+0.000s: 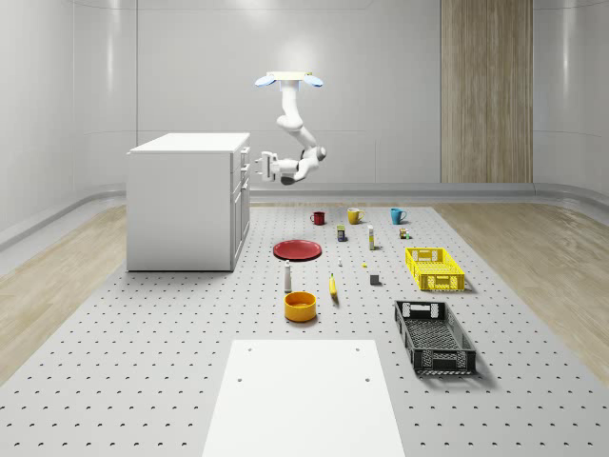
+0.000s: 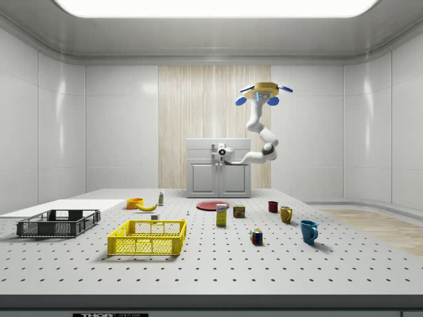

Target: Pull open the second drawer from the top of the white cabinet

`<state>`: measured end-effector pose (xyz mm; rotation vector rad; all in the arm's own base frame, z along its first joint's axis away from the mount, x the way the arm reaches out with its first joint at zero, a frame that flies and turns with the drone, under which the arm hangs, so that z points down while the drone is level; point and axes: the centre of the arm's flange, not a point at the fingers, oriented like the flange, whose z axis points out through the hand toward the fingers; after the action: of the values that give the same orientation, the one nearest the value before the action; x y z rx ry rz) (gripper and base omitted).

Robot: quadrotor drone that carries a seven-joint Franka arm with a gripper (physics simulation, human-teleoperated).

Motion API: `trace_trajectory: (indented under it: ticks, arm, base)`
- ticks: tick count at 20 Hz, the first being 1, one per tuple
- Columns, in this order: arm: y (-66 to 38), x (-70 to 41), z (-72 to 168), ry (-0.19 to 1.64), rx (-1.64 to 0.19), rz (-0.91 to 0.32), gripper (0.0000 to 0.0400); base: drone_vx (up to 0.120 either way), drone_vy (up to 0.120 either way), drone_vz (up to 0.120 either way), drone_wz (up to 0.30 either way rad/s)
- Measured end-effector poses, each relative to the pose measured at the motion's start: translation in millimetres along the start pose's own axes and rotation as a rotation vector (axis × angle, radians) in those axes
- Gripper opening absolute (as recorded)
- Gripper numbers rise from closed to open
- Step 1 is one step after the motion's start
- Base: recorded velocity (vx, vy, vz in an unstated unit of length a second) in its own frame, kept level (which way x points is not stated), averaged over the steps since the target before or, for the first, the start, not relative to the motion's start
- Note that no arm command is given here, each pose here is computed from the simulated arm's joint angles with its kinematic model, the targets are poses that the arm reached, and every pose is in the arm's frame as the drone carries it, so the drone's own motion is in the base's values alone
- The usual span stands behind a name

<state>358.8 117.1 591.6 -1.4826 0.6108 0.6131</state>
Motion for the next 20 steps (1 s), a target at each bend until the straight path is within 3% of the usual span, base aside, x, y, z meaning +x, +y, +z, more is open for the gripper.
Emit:
trace_trajectory:
  ticks: [12,20]
  arm:
    - [-3.5,3.4,34,-0.001,0.0,0.0,0.03]
    - [-3.7,3.9,35,-0.001,0.0,0.0,0.03]
  base:
    - [0.0,0.0,0.0,0.0]
    - [0.0,0.0,0.0,0.0]
